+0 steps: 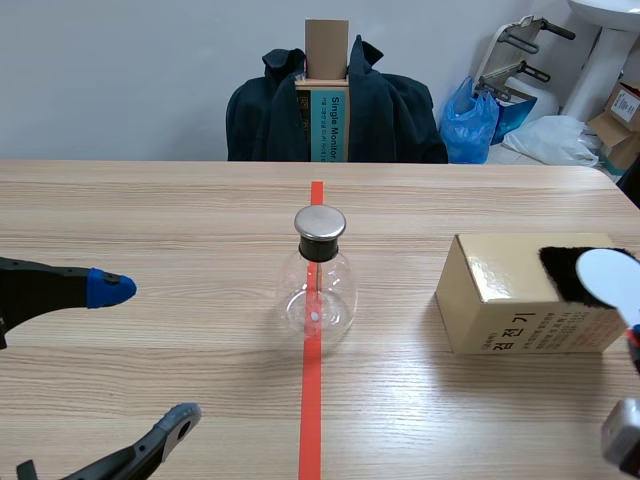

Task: Do the electroscope experiment.
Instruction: 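Rub the plate on the fur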

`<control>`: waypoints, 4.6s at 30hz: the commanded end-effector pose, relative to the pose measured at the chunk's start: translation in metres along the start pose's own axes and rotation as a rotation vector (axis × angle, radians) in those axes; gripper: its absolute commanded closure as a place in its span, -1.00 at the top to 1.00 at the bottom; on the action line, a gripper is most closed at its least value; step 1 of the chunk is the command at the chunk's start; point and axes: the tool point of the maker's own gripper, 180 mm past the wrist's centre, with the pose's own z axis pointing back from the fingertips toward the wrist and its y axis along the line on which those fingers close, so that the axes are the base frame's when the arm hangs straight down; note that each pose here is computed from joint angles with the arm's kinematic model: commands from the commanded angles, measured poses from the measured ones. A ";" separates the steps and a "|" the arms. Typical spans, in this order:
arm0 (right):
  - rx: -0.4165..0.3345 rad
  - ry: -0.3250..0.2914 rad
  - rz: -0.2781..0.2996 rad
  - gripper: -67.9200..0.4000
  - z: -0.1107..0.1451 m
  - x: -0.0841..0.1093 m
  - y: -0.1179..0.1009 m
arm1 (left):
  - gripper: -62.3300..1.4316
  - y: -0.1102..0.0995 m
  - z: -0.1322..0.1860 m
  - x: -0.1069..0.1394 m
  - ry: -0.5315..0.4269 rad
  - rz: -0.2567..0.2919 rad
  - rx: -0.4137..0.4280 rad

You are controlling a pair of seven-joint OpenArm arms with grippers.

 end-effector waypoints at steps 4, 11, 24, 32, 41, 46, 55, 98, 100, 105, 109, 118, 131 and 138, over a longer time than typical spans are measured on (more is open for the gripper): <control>-0.016 0.102 0.010 -0.96 0.002 -0.021 -0.005 | 1.00 -0.001 -0.001 0.006 -0.029 0.009 0.000; -0.020 -0.036 0.016 -0.96 0.001 0.004 -0.006 | 1.00 -0.001 -0.001 0.006 -0.029 0.009 0.000; -0.030 0.161 0.040 -0.96 0.011 -0.027 -0.003 | 1.00 -0.001 -0.001 0.006 -0.029 0.008 0.001; -0.036 0.129 0.063 -0.96 0.012 -0.019 -0.003 | 1.00 -0.001 -0.001 0.006 -0.029 0.008 0.001; -0.016 0.138 0.070 -0.96 0.018 -0.020 0.002 | 1.00 -0.001 -0.002 0.006 -0.033 0.014 0.006; -0.005 -0.080 0.084 -0.96 0.015 0.018 0.005 | 1.00 -0.001 -0.002 0.007 -0.037 0.018 0.011; -0.005 -0.034 0.079 -0.96 0.019 0.009 0.005 | 1.00 -0.001 -0.002 0.007 -0.037 0.018 0.011; 0.023 0.066 0.036 -0.96 0.004 0.000 0.013 | 1.00 0.000 -0.002 0.003 -0.018 0.019 0.012; 0.020 0.159 0.037 -0.96 0.007 -0.017 0.013 | 1.00 -0.001 -0.002 0.003 -0.017 0.018 0.011; 0.019 0.128 0.044 -0.96 0.008 -0.013 0.011 | 1.00 0.000 -0.002 0.003 -0.016 0.018 0.011; -0.008 0.131 0.052 -0.96 0.007 -0.016 0.001 | 1.00 0.000 -0.002 0.001 -0.013 0.020 0.012; -0.059 0.115 0.115 -0.96 0.002 -0.021 -0.026 | 1.00 0.000 -0.002 0.000 -0.008 0.019 0.012; -0.202 0.105 0.227 -0.96 0.007 -0.014 -0.094 | 1.00 0.000 -0.001 0.000 -0.001 0.013 0.005; -0.410 0.049 0.248 -0.96 0.013 0.004 -0.167 | 0.53 0.029 -0.007 -0.015 0.039 0.001 0.019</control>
